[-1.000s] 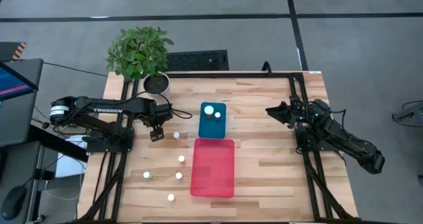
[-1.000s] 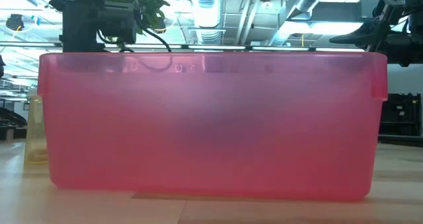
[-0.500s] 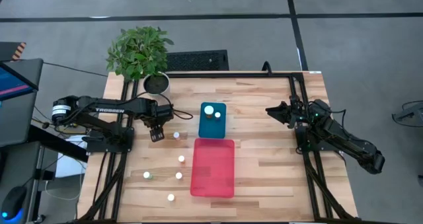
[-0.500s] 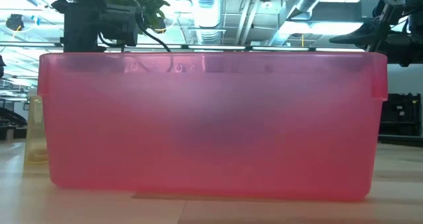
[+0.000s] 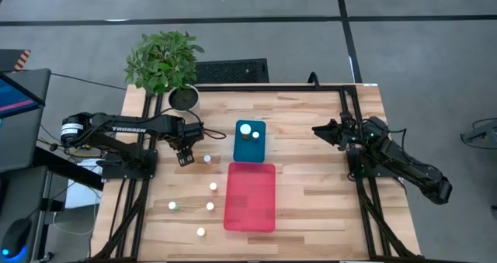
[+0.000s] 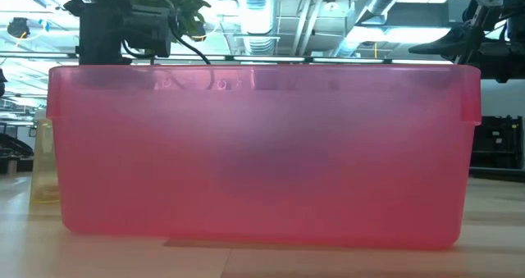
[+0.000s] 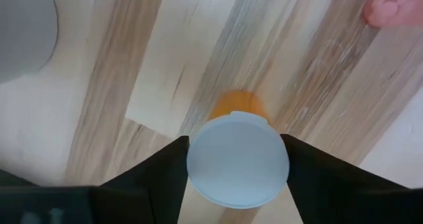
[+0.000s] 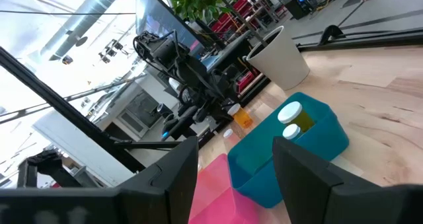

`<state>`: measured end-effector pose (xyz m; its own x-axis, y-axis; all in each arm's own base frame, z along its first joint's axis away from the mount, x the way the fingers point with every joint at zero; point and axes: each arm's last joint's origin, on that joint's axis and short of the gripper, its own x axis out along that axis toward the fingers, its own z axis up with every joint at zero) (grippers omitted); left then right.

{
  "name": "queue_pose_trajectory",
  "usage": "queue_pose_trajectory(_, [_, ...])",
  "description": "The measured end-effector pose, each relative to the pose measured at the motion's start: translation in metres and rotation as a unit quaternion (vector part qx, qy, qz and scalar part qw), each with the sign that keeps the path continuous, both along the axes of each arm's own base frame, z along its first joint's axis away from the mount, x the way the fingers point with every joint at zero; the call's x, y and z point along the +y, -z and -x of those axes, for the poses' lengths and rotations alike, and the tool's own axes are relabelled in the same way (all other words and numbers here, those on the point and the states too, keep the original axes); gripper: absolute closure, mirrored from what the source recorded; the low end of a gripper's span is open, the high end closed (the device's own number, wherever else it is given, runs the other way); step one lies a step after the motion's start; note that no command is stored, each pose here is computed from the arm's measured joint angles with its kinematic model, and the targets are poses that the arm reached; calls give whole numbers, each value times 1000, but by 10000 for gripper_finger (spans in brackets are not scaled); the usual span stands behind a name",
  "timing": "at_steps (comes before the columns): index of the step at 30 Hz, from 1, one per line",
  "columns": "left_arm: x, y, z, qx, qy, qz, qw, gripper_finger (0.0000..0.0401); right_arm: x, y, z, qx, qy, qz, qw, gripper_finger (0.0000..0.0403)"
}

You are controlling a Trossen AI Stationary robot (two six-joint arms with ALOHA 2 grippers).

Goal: Pick and place medicine bottles into bin by pill shape (circle, oval)
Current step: Put the large orange capsule bottle into the blue bin

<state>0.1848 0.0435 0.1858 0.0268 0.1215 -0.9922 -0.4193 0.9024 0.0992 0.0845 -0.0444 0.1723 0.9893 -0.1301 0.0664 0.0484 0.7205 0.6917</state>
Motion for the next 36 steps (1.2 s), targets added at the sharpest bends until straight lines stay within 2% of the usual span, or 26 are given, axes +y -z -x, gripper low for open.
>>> queue_pose_trajectory(4, [0,-1,0,-2,-13,0,1000,207,0,0,0,0,0,0,1000,198])
queue_pose_trajectory(7, [1,-4,-3,-8,-11,-1,1000,207,0,0,0,0,0,0,1000,198])
queue_pose_trajectory(11, [2,-11,-6,-15,-17,-18,1000,188,0,0,0,0,0,0,1000,198])
queue_pose_trajectory(15, [2,-20,-10,-29,-35,-9,999,179,0,0,0,0,0,0,1000,198])
queue_pose_trajectory(21, [2,-57,-25,-87,-65,2,994,199,0,0,0,0,0,0,1000,198])
queue_pose_trajectory(28, [-4,-112,-44,-189,-88,-22,978,182,0,0,0,0,0,0,1000,198])
queue_pose_trajectory(33, [-10,-134,-58,-240,-89,-21,967,185,0,0,0,0,0,0,1000,198])
queue_pose_trajectory(36, [-13,-137,-75,-239,-74,-17,968,189,0,0,0,0,0,-1,1000,198])
